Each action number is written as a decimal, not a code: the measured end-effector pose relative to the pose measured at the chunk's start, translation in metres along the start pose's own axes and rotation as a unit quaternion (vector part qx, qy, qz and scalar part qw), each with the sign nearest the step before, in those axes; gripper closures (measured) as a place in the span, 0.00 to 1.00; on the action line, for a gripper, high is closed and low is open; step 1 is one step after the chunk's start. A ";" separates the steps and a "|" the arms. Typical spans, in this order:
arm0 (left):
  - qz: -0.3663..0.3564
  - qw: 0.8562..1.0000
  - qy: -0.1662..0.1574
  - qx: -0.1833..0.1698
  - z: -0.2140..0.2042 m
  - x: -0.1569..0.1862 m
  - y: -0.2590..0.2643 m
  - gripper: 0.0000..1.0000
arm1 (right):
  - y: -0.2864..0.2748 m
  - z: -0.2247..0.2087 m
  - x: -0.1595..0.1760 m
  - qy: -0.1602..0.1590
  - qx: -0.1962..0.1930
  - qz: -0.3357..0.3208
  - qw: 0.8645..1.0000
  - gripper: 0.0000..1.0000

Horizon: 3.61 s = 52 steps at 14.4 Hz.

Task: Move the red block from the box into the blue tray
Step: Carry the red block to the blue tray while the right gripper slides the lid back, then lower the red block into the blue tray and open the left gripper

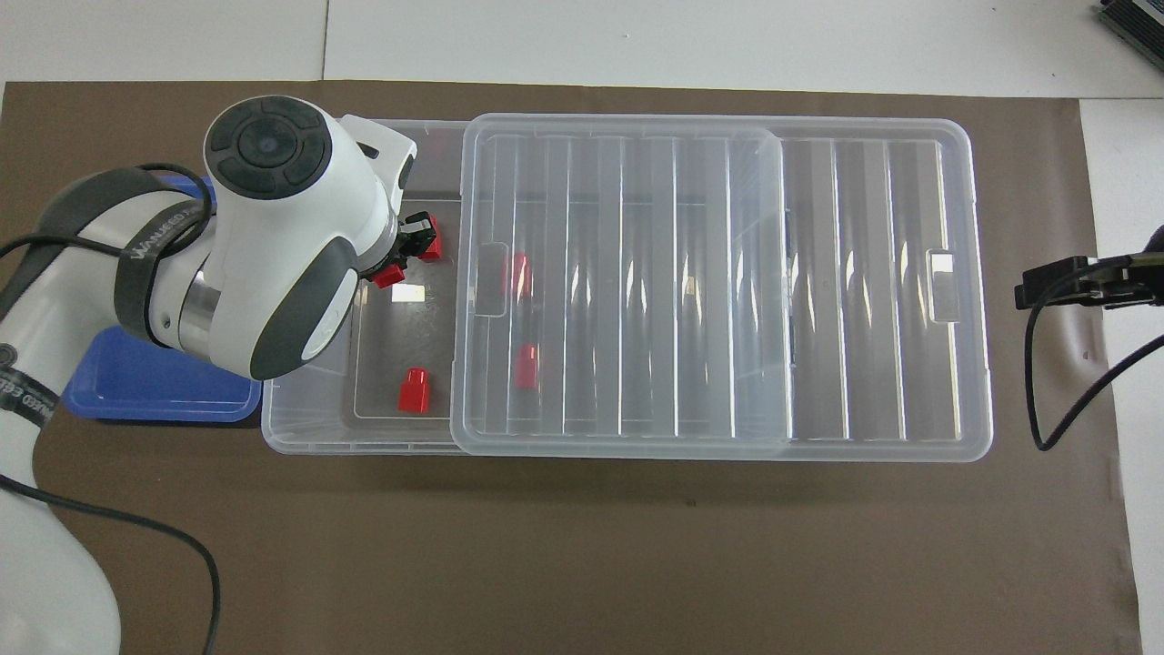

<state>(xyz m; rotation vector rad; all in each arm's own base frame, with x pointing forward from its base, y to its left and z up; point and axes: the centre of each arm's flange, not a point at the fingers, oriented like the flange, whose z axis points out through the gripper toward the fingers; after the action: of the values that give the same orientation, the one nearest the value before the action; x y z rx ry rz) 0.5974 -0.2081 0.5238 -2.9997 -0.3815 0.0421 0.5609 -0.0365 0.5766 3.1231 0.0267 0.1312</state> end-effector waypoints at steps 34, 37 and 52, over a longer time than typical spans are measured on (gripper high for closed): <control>0.153 0.984 0.075 -0.041 0.253 0.047 -0.253 0.66 | -0.091 0.110 0.042 -0.005 0.047 -0.108 0.993 0.99; 0.155 0.984 0.079 -0.042 0.255 0.047 -0.251 0.66 | -0.104 0.110 0.041 -0.005 0.059 -0.103 0.993 0.99; 0.178 0.984 0.018 -0.024 0.112 0.076 -0.229 0.00 | -0.134 0.112 0.038 0.001 0.087 -0.093 0.992 0.99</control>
<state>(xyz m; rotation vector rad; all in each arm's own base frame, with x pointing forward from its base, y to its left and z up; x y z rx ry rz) 0.6096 0.0436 0.4389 -3.0698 0.1619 0.0088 0.6061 0.0964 0.4663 3.2715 0.3455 0.1368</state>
